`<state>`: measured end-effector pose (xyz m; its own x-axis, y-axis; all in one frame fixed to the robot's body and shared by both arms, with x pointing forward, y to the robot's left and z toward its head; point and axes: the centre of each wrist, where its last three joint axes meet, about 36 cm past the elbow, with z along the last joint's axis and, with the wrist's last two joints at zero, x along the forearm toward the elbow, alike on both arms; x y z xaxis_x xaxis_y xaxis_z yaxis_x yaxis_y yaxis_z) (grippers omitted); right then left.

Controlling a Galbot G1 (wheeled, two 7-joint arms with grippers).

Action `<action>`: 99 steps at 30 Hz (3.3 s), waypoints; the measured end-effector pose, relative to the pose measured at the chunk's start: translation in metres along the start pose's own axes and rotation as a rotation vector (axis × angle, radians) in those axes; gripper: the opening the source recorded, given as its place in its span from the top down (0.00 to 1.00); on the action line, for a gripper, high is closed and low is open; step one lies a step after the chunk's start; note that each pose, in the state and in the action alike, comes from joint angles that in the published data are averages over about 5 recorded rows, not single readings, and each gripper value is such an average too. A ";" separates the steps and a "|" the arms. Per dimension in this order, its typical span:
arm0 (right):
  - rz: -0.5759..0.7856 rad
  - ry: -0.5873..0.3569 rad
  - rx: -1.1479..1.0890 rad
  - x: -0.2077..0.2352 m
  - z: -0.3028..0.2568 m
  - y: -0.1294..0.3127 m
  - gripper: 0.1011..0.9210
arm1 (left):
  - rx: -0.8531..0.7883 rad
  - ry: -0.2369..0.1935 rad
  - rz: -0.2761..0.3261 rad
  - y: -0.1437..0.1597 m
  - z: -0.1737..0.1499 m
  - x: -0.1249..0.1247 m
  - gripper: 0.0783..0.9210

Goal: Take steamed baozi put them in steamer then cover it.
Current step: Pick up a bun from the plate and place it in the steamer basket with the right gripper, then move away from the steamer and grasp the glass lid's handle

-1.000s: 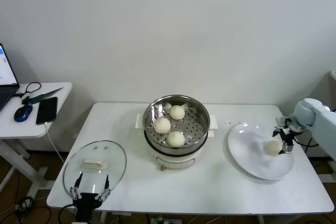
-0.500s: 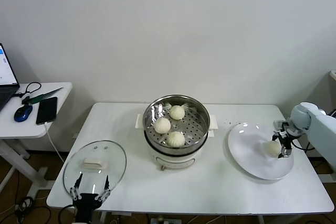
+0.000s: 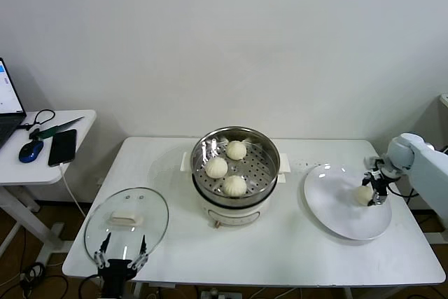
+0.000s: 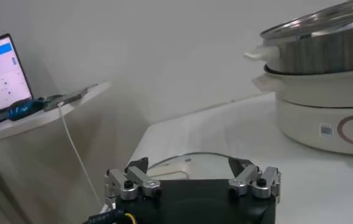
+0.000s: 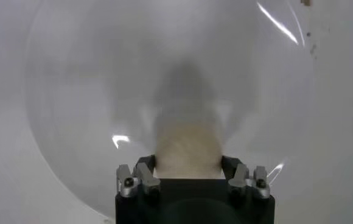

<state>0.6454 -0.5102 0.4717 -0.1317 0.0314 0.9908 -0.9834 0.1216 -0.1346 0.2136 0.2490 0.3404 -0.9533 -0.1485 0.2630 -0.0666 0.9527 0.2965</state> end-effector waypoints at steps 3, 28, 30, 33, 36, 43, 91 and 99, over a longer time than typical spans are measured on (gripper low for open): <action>0.017 -0.025 -0.013 0.013 -0.004 -0.006 0.27 | 0.003 -0.005 0.002 -0.001 -0.001 0.001 0.12; 0.133 -0.366 0.080 0.213 -0.209 -0.066 0.27 | 0.050 -0.053 0.065 -0.016 -0.014 -0.007 0.12; 0.116 -0.369 0.094 0.217 -0.229 -0.064 0.27 | 0.050 -0.059 0.070 -0.017 -0.015 -0.007 0.12; 0.092 -0.361 0.110 0.216 -0.255 -0.060 0.27 | 0.049 -0.063 0.076 -0.018 -0.016 -0.007 0.12; 0.071 -0.340 0.132 0.211 -0.279 -0.055 0.27 | 0.050 -0.065 0.080 -0.019 -0.016 -0.006 0.12; 0.031 -0.288 0.182 0.189 -0.327 -0.043 0.27 | 0.055 -0.067 0.077 -0.020 -0.014 -0.008 0.12; 0.011 -0.430 0.150 0.170 -0.305 -0.043 0.12 | 0.035 -0.071 0.058 -0.015 -0.014 -0.020 0.12; 0.173 -0.688 0.059 0.157 -0.243 -0.028 0.12 | 0.030 -0.086 0.047 -0.017 -0.021 -0.024 0.12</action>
<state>0.6823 -0.2674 0.6277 -0.3160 -0.5902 0.7428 -0.9439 0.1169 -0.3088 0.2441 0.2307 0.3484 -0.9773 -0.0816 0.1955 -0.0291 0.9657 0.2580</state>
